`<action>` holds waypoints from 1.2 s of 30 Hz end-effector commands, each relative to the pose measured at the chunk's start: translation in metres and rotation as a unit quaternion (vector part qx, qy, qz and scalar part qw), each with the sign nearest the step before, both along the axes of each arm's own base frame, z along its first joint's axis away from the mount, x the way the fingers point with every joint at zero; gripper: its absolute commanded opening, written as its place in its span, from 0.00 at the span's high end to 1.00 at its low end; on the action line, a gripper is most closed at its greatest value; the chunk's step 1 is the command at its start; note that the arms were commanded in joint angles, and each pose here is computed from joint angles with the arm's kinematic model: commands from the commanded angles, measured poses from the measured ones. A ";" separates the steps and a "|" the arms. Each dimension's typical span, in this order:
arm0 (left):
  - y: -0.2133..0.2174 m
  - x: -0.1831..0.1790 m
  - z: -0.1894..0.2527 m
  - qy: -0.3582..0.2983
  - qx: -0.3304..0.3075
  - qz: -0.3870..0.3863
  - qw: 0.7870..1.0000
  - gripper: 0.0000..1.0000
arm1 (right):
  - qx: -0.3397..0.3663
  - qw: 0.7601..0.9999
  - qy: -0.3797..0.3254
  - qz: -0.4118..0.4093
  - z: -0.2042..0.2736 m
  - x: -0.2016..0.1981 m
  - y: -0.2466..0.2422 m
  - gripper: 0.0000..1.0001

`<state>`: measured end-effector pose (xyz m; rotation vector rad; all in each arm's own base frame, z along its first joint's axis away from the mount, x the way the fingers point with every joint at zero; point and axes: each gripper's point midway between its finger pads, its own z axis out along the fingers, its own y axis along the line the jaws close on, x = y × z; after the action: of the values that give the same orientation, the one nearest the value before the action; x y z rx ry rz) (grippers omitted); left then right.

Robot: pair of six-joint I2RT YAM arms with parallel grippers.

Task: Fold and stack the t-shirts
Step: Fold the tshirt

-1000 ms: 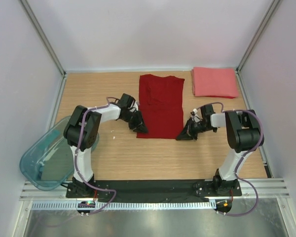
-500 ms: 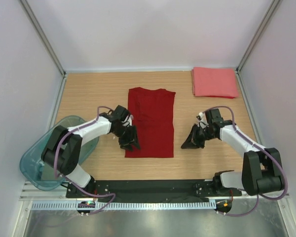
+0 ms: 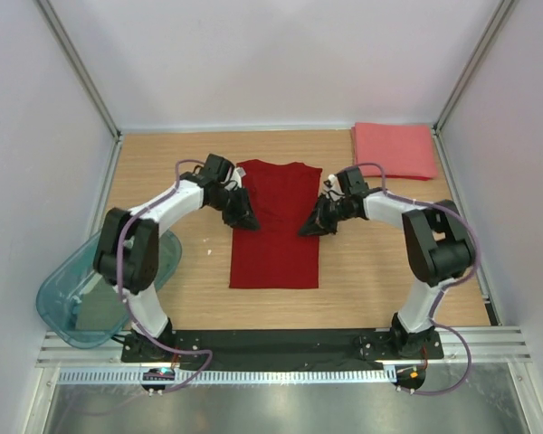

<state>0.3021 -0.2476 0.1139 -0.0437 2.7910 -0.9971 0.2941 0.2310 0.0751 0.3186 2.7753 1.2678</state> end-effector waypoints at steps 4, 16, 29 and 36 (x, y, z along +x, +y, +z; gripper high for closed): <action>0.002 0.037 -0.048 0.029 -0.017 0.010 0.999 0.81 | 0.048 0.999 -0.007 -0.020 -0.022 0.047 0.024 0.91; 0.033 0.023 -0.103 0.060 0.065 0.022 0.996 0.85 | -0.006 0.999 0.024 -0.037 -0.071 0.048 -0.036 0.92; 0.036 0.052 -0.002 -0.051 0.066 0.023 0.996 0.70 | -0.037 0.998 -0.042 0.007 0.003 0.074 -0.011 0.89; 0.014 0.076 -0.034 -0.012 0.020 0.033 0.999 0.74 | -0.009 0.999 -0.027 -0.020 -0.019 0.087 0.018 0.89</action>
<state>0.3743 -0.2291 0.1101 -0.0630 2.7107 -0.8760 0.3673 0.2456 0.0630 0.2486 2.7581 1.2052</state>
